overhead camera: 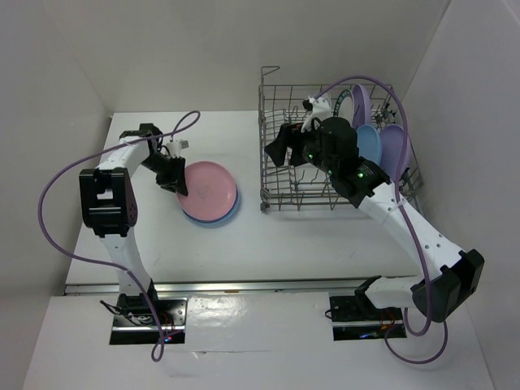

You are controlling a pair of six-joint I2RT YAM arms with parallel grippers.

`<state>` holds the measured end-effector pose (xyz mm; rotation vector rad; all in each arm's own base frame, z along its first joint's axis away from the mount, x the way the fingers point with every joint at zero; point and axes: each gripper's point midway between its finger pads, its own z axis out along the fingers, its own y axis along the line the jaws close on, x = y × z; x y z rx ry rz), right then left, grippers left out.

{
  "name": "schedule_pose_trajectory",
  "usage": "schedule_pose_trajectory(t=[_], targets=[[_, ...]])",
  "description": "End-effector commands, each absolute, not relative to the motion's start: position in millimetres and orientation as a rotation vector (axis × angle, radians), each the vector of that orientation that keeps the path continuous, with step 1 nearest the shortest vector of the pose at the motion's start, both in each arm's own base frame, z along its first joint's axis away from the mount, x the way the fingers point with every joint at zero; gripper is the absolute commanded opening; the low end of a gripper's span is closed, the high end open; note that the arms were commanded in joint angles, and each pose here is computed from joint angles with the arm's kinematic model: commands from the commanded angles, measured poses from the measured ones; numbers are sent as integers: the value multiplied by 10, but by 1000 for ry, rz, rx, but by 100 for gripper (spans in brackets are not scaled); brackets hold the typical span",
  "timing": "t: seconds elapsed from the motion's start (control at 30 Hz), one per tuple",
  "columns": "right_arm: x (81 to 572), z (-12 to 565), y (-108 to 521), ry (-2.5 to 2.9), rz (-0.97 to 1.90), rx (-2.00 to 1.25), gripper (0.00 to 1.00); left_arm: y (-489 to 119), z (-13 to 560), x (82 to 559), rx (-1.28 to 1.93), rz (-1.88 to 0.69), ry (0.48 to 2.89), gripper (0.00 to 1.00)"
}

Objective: Unload the plates from the dish rack

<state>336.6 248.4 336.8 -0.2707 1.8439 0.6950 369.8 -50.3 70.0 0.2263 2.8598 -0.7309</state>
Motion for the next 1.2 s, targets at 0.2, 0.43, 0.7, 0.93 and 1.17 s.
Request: schedule_pose_trajectory(t=[0.2,0.43,0.7,0.93,1.17], targets=[[3292,3655,2503,1778,722,-303,80,-263,681,3786,267,-497,2908,78],[3253,3655,2492,1781,722,-318,80,-262,844,3827,341,-395,2875,80],[3670,3402,1072,2087,95,101,86,-368,901,3863,412,-352,2837,81],[3942,3182,-132,2100,-106,326,85,-329,815,3865,409,-320,2842,81],[4149,2571,-537,2215,-222,411,86,-361,766,3838,411,-348,2844,81]])
